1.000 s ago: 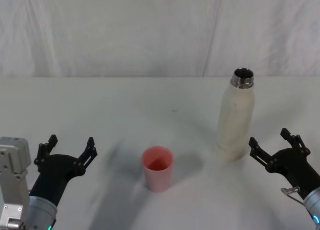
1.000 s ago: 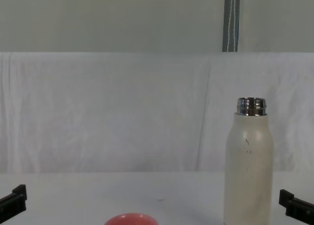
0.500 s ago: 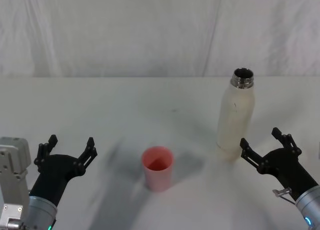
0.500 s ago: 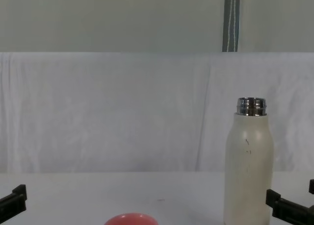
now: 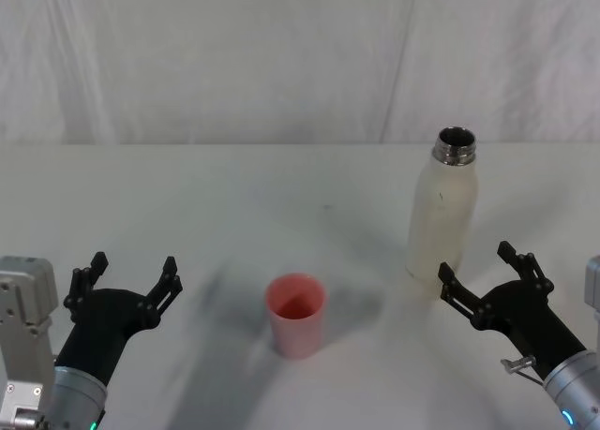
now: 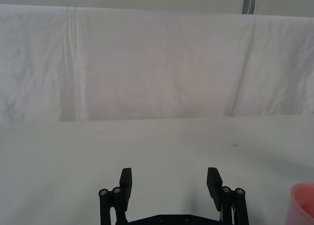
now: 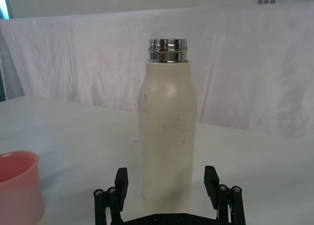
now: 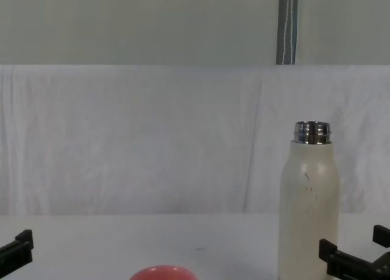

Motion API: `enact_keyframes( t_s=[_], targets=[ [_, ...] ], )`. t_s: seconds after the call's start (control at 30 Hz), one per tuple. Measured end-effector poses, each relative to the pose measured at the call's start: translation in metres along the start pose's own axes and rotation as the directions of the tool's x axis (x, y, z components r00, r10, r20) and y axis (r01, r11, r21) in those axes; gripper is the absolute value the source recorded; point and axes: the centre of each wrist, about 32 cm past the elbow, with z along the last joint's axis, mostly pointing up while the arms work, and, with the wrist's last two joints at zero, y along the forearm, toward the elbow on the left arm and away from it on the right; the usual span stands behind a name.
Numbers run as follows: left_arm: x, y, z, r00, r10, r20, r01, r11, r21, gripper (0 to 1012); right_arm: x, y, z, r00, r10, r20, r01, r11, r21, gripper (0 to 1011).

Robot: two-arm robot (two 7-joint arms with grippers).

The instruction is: Grasp the thermos with one hand and pour water into the cup lid.

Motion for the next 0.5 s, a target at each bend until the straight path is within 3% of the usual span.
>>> enact_keyframes(
  t_s=[0.5],
  targets=[
    [0.0000, 0.0000, 0.0000, 1.0000, 0.000, 0.000, 0.000, 1.0000, 0.000, 1001, -0.0076, 0.0025, -0.0012, 1.000, 0.011, 0.004, -0.011, 1.000, -0.009, 1001]
  ],
)
